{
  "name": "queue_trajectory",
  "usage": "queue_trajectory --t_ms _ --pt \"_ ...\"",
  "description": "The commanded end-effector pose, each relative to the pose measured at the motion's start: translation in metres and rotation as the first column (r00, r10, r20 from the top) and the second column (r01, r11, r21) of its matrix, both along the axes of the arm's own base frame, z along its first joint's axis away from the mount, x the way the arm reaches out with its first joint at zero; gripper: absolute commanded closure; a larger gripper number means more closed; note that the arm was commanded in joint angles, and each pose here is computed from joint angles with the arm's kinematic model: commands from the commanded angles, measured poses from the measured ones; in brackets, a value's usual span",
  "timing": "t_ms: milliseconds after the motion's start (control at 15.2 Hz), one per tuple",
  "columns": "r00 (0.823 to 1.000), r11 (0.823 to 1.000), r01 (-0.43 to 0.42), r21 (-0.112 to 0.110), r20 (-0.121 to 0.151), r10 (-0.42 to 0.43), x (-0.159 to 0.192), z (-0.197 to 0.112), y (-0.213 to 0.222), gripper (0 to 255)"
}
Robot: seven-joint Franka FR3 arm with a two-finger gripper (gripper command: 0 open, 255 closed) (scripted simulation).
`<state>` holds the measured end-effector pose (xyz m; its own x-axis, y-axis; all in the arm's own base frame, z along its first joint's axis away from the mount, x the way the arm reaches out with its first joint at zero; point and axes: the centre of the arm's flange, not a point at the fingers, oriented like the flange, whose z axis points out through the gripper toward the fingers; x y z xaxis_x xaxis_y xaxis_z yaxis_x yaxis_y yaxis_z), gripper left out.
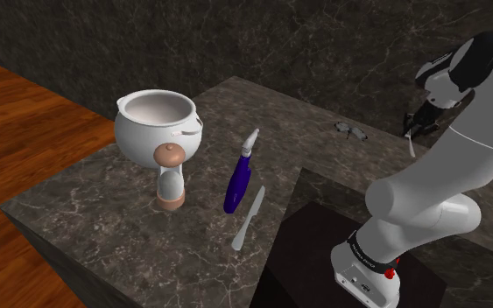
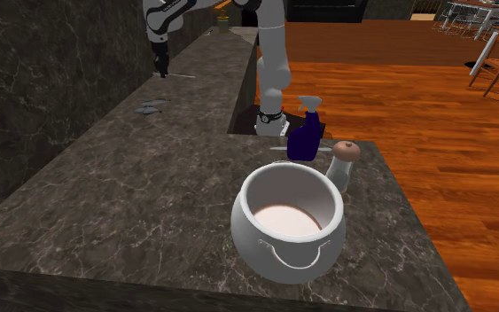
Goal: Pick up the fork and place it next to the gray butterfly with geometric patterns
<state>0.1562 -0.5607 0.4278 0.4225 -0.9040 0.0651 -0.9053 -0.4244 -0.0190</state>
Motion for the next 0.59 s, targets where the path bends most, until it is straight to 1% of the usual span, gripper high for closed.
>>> queue_trajectory --t_ms 0,528 --pt "1.000 1.000 -0.001 0.000 0.000 0.001 -0.001 -0.011 -0.002 255" --pt "1.000 1.000 -0.001 0.000 0.000 0.001 -0.001 -0.054 -0.002 255"
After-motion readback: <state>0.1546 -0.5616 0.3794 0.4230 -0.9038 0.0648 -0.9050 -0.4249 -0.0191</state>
